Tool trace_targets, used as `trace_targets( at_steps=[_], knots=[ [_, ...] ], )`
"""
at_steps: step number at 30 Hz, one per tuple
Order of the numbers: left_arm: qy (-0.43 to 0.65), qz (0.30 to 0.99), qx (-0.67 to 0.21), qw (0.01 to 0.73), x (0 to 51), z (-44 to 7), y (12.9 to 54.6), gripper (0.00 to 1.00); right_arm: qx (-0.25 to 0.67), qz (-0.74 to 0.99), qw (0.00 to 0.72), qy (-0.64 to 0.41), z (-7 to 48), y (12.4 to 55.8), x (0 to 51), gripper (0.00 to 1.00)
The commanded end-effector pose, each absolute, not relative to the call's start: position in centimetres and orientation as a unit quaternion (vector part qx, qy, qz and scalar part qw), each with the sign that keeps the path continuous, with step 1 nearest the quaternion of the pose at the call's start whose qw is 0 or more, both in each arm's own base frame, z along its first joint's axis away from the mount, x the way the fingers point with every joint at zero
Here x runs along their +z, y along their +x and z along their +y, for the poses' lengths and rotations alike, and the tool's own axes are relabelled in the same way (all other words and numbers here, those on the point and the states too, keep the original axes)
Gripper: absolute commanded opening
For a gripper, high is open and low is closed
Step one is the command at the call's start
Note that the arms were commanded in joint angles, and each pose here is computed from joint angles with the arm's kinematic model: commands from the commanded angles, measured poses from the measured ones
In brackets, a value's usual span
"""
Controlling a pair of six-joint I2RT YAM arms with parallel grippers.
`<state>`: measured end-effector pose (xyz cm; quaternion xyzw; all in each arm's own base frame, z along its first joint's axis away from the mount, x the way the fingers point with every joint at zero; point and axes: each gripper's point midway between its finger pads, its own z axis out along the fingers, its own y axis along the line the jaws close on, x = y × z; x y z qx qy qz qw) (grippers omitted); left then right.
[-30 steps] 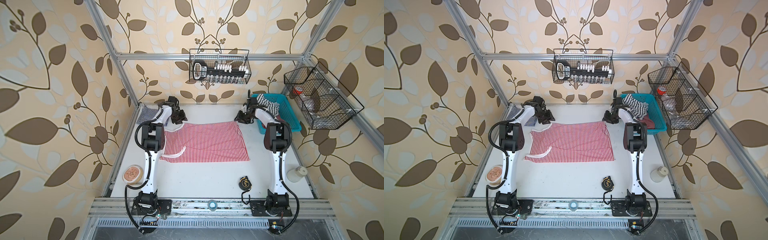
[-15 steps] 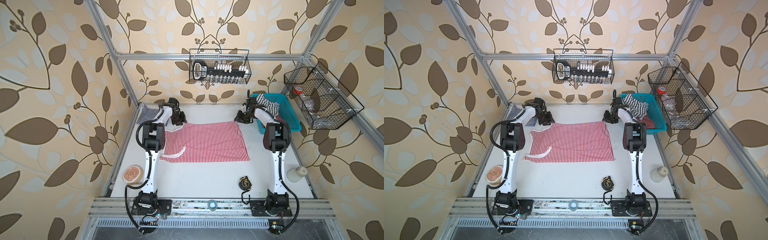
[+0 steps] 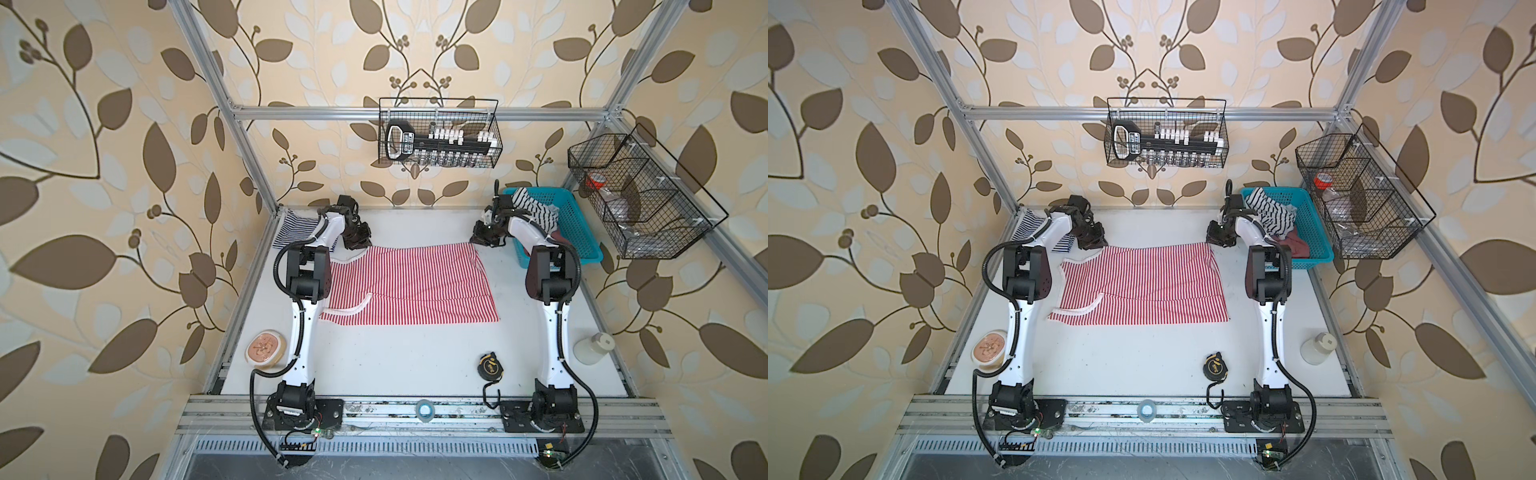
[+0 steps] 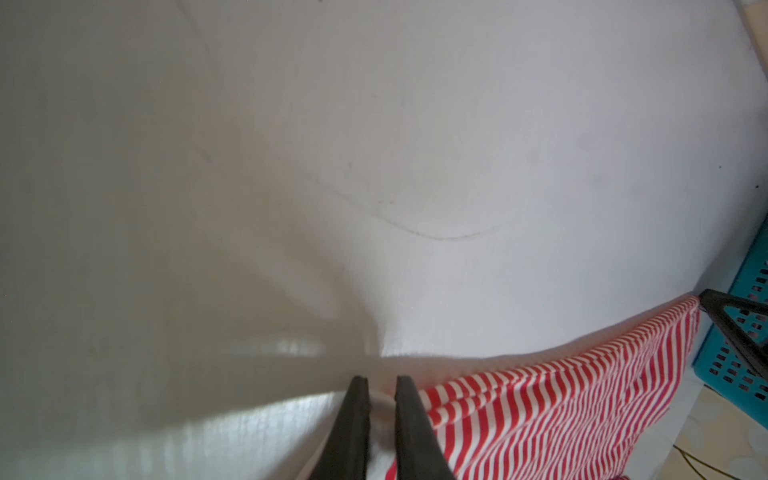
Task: Fold and stack the tank tops
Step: 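Grasp the folded tank top's far edge with both grippers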
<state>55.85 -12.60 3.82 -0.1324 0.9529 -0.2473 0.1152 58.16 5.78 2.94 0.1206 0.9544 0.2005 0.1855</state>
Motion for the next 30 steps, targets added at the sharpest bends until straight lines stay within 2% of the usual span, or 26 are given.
trace_targets(
  at_steps=[1, 5, 7, 30],
  knots=[
    [-0.124, 0.95, -0.26, 0.123, 5.2, -13.1, 56.2, 0.12, 0.208, 0.954, 0.182, 0.118, 5.9, 58.4, 2.5, 0.08],
    [-0.125, 0.949, -0.262, 0.125, 5.3, -13.1, 56.3, 0.04, 0.209, 0.953, 0.184, 0.116, 6.0, 58.4, 2.8, 0.0],
    [-0.124, 0.949, -0.262, 0.127, 5.4, -13.1, 56.4, 0.0, 0.209, 0.953, 0.187, 0.114, 6.0, 58.4, 3.1, 0.0],
    [-0.106, 0.943, -0.269, 0.165, 10.7, -13.0, 55.6, 0.0, 0.244, 0.931, 0.255, 0.094, 6.2, 56.5, 10.2, 0.0]
  ],
)
